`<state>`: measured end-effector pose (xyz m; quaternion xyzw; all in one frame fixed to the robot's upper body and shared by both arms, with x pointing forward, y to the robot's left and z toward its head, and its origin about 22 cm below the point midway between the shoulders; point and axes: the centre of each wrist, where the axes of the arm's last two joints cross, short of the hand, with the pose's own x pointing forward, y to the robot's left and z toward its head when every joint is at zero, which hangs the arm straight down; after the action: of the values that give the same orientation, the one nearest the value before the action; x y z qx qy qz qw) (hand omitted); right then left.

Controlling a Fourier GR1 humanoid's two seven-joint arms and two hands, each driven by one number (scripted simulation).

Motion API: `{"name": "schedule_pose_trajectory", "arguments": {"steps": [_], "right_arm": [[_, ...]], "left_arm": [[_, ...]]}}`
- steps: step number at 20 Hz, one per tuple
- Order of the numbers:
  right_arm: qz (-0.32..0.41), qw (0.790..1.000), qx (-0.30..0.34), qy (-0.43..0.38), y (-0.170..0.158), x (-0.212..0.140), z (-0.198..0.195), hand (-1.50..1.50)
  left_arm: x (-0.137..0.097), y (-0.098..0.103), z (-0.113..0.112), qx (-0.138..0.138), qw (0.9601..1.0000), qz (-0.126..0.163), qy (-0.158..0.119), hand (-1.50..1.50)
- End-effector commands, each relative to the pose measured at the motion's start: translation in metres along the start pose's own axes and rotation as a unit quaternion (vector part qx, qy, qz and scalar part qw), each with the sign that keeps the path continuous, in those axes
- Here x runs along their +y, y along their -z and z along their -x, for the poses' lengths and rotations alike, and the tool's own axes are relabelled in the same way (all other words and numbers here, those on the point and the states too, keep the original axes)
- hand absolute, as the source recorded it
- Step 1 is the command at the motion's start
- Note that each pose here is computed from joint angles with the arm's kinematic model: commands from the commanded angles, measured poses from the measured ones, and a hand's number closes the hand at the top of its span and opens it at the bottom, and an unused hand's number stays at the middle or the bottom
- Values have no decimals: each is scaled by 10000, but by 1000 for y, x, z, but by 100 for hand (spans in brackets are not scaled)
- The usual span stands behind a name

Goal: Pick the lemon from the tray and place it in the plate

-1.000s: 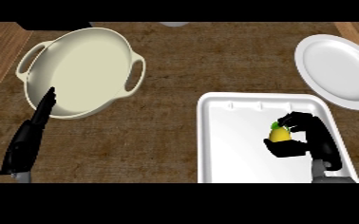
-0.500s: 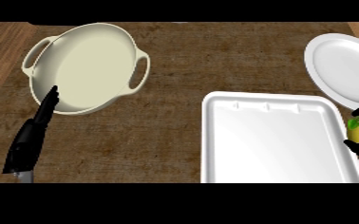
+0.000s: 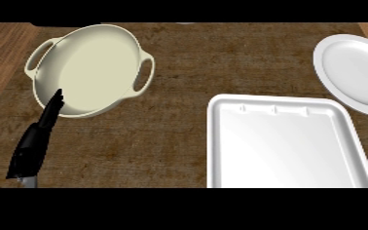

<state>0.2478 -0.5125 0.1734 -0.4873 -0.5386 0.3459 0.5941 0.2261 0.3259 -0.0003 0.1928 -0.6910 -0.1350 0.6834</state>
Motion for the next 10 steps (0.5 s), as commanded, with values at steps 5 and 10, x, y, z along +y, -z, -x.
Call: {"name": "schedule_pose_trajectory", "arguments": {"steps": [5, 10], "right_arm": [[939, 9785, -1669, 763, -1, -59, 29, 150], [735, 9594, -2451, 1185, -8, -74, 55, 150]], "left_arm": [[-4, -1, 0, 19, 10000, 37, -40, 0], [1, 0, 2, -44, 9999, 130, -32, 0]]}}
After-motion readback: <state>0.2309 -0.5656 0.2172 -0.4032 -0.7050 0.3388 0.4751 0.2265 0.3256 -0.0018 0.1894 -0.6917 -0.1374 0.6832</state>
